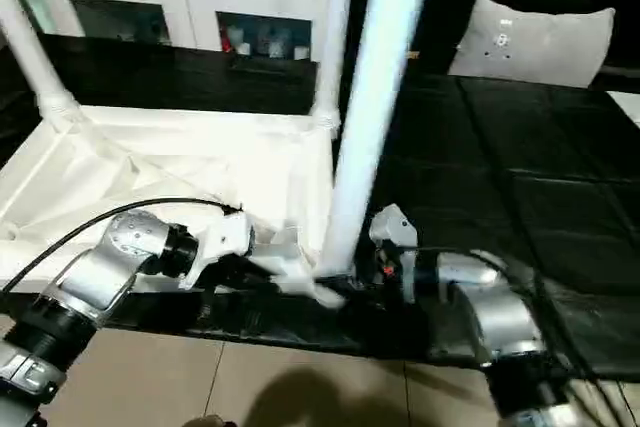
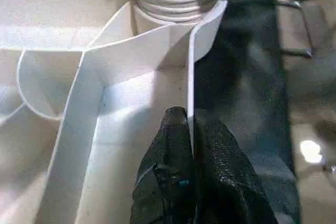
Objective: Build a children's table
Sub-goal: Rotate leg to tighten
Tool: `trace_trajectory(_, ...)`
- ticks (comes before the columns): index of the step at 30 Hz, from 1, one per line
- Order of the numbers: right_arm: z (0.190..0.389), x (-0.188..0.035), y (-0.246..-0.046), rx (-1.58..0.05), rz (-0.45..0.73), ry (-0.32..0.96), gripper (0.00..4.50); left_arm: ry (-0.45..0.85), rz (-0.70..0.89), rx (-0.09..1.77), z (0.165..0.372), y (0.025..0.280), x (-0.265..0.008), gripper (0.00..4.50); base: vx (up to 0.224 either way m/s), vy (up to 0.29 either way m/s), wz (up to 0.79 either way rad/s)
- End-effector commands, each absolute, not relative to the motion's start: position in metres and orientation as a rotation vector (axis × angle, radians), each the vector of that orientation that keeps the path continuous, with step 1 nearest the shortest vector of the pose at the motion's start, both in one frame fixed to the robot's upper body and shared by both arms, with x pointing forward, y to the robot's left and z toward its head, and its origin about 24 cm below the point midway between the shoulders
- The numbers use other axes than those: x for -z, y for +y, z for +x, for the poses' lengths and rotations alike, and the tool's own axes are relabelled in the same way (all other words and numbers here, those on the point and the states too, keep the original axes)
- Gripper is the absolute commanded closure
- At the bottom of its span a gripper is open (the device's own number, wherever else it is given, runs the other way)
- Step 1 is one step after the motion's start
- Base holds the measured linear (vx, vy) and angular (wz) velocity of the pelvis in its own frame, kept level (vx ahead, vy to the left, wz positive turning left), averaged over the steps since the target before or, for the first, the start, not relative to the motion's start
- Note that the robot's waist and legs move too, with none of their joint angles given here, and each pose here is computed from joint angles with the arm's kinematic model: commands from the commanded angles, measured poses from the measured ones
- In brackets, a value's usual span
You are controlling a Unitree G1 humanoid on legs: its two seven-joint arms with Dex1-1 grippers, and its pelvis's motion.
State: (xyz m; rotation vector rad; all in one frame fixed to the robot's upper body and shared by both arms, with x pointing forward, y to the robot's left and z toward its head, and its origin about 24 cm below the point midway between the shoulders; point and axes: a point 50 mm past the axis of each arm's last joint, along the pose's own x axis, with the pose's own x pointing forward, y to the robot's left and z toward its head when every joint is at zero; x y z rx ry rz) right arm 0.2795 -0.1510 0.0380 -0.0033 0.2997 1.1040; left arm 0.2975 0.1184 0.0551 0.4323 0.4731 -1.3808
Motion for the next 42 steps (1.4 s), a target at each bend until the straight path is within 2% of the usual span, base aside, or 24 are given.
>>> trace_trajectory(1,0.285,-0.03,-0.136,-0.988,0.062,0.318,1.83,0.377,0.365,1.369,0.299,0.087,-0.065,4.5,0.0,0.0,0.0)
trace_trajectory(4,0.289,-0.029,-0.13,-0.915,0.107,0.314,1.83,0.37,0.357,1.314,0.303,0.082,-0.065,4.5,0.0,0.0,0.0)
trace_trajectory(6,0.298,-0.026,-0.116,-0.727,0.233,0.312,1.83,0.349,0.313,1.143,0.314,0.063,-0.067,4.5,0.0,0.0,0.0)
trace_trajectory(8,0.302,-0.024,-0.111,-0.624,0.278,0.315,1.83,0.341,0.281,1.05,0.319,0.053,-0.07,4.5,0.0,0.0,0.0)
trace_trajectory(11,0.308,-0.024,-0.108,-0.514,0.279,0.318,1.83,0.327,0.241,0.964,0.324,0.042,-0.075,4.5,0.0,0.0,0.0)
trace_trajectory(15,0.312,-0.026,-0.107,-0.461,0.231,0.278,1.83,0.298,0.264,0.959,0.323,0.033,-0.08,4.5,0.0,0.0,0.0)
trace_trajectory(16,0.312,-0.026,-0.107,-0.46,0.231,0.278,1.48,0.298,0.266,0.96,0.323,0.033,-0.08,4.5,0.0,0.0,0.0)
trace_trajectory(17,0.312,-0.026,-0.107,-0.452,0.231,0.27,1.48,0.297,0.278,0.963,0.323,0.032,-0.079,4.5,0.0,0.0,0.0)
trace_trajectory(19,0.313,-0.027,-0.109,-0.456,0.202,0.261,1.11,0.306,0.293,0.975,0.322,0.034,-0.078,4.5,0.0,0.0,0.0)
trace_trajectory(23,0.312,-0.03,-0.114,-0.454,0.208,0.237,0.86,0.322,0.307,0.978,0.32,0.041,-0.075,4.5,0.0,0.0,0.0)
trace_trajectory(28,0.305,-0.033,-0.127,-0.554,0.144,0.18,0.53,0.33,0.352,1.01,0.32,0.054,-0.07,4.5,0.0,0.0,0.0)
trace_trajectory(32,0.299,-0.043,-0.148,-0.724,0.095,0.146,0.15,0.343,0.421,1.113,0.316,0.07,-0.065,4.5,0.0,0.0,0.0)
trace_trajectory(34,0.298,-0.045,-0.151,-0.763,0.085,0.146,0.03,0.347,0.434,1.132,0.316,0.074,-0.064,4.5,0.0,0.0,0.0)
trace_trajectory(37,0.293,-0.053,-0.165,-0.924,-0.022,0.177,0.03,0.356,0.501,1.298,0.306,0.087,-0.062,4.5,0.0,0.0,0.0)
trace_trajectory(40,0.292,-0.056,-0.168,-1.011,-0.05,0.203,0.03,0.371,0.538,1.377,0.301,0.092,-0.061,4.5,0.0,0.0,0.0)
trace_trajectory(42,0.292,-0.058,-0.172,-1.115,-0.129,0.237,0.03,0.382,0.592,1.436,0.299,0.1,-0.06,4.5,0.0,0.0,0.0)
